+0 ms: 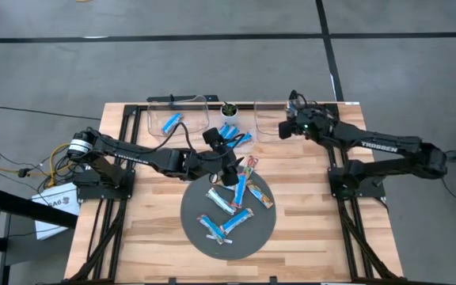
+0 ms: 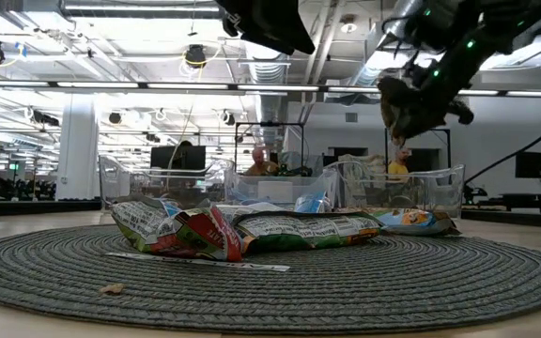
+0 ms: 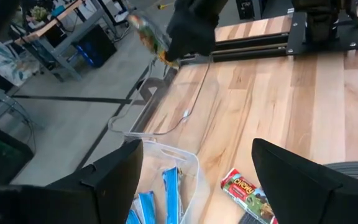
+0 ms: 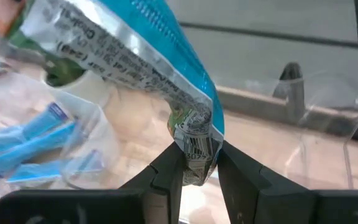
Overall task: Pick and place Granola Bars by type
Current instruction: Put the yellow granola bar into the right transparent bin
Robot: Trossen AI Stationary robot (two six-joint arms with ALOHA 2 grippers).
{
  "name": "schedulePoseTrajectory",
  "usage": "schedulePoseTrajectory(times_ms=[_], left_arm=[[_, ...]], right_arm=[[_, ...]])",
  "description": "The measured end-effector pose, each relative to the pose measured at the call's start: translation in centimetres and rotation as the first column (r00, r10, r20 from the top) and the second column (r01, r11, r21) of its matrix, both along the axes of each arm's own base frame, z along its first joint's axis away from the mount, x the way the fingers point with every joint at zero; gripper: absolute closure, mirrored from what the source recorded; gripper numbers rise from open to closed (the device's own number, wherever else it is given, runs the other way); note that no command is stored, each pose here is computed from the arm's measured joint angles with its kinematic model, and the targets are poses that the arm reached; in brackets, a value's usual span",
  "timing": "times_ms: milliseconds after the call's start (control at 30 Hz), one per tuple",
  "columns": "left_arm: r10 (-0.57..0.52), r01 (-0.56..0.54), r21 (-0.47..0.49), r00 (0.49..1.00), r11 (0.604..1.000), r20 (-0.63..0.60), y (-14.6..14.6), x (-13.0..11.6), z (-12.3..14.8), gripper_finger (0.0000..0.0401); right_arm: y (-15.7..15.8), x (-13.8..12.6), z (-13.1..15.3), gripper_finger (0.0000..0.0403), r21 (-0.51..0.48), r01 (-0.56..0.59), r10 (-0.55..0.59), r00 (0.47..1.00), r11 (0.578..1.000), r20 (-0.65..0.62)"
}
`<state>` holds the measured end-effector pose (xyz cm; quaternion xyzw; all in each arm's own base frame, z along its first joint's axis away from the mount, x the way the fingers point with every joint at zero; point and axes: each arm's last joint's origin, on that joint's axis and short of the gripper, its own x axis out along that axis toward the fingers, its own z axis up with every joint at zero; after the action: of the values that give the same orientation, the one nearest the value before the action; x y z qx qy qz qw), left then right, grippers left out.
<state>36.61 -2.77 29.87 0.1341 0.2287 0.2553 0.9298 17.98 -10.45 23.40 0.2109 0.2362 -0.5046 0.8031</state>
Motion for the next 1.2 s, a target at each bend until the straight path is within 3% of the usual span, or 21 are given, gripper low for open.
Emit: schedulePoseTrajectory(times_ms=[167, 400, 800, 1200], left_arm=[[-0.034, 0.034, -0.022, 0.999, 0.999, -0.002, -0.1, 0.0, -0.1, 0.0107], [-0.037, 0.037, -0.027, 0.999, 0.999, -0.003, -0.1, 0.0, -0.1, 0.0107], [-0.028, 0.027, -0.047, 1.0, 0.999, -0.008, -0.1, 0.0, -0.2, 0.0107], [-0.048, 0.047, -0.07, 0.999, 0.996, -0.002, -0.2, 0.0, -0.3, 0.0107]], right_arm=[[-1.4, 0.6, -1.4, 0.0321, 0.082, -0.009, 0.01, 1.0, 0.997, -0.012], [-3.1, 1.7, -2.5, 0.0321, 0.157, -0.08, 0.069, 0.995, 0.984, 0.075], [-4.5, 2.0, -4.2, 0.0321, 0.289, -0.104, 0.068, 0.989, 0.952, 0.13], [-4.9, 2.3, -3.6, 0.0321, 0.225, -0.174, 0.136, 0.975, 0.959, 0.173]])
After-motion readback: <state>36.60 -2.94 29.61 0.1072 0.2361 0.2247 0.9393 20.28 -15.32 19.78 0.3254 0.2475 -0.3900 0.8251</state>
